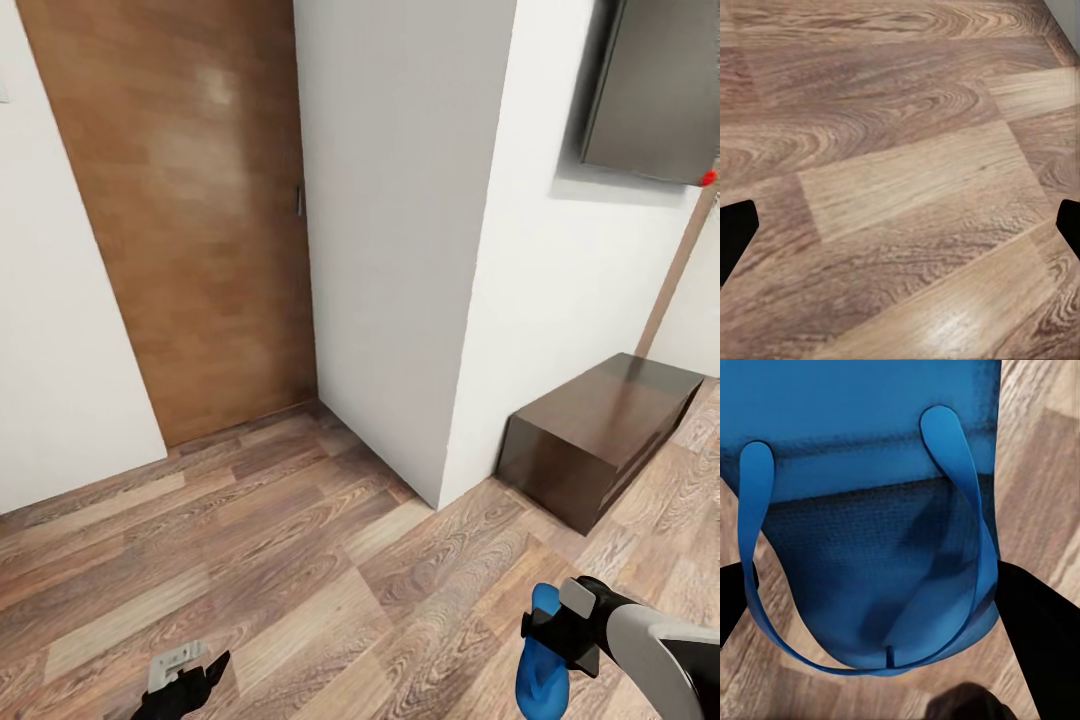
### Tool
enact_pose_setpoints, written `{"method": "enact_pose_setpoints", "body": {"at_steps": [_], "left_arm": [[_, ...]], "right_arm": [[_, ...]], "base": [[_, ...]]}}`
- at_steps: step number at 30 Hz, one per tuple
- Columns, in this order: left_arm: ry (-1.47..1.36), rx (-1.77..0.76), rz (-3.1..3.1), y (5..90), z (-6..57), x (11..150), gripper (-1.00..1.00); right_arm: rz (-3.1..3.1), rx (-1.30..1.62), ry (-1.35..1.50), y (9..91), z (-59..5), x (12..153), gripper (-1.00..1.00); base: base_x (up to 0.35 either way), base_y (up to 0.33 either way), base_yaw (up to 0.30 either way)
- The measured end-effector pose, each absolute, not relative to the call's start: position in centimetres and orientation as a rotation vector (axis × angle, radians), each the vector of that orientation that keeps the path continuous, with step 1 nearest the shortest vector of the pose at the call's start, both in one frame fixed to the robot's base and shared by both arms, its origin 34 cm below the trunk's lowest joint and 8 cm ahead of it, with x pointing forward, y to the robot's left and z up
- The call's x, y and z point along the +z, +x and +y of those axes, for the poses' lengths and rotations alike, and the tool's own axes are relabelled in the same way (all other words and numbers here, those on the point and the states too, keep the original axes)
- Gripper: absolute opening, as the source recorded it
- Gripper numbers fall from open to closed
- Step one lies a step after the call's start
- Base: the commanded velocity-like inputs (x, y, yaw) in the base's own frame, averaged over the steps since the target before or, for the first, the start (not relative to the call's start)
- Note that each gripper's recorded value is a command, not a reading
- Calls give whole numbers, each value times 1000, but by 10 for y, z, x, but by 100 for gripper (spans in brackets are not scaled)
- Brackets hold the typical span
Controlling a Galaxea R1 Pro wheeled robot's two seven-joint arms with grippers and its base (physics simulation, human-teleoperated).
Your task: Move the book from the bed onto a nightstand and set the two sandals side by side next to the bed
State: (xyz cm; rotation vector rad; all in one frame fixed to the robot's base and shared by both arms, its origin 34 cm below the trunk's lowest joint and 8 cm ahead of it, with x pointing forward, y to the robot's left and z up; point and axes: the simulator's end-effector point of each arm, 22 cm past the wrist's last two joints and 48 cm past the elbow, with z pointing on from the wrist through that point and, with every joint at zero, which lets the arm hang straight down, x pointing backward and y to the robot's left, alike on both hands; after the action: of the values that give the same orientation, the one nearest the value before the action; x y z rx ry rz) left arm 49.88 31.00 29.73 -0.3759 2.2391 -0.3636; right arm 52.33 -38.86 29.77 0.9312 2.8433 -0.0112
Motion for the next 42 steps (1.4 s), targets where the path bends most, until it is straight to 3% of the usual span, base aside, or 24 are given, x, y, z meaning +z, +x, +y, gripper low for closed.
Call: {"method": "enact_pose_setpoints", "body": {"at_steps": [42], "left_arm": [[-376, -364, 2239, 499, 310, 297, 100]], "right_arm": [[2843, -11, 933, 523, -389, 298, -100]], "base": [[100, 78, -193]]}}
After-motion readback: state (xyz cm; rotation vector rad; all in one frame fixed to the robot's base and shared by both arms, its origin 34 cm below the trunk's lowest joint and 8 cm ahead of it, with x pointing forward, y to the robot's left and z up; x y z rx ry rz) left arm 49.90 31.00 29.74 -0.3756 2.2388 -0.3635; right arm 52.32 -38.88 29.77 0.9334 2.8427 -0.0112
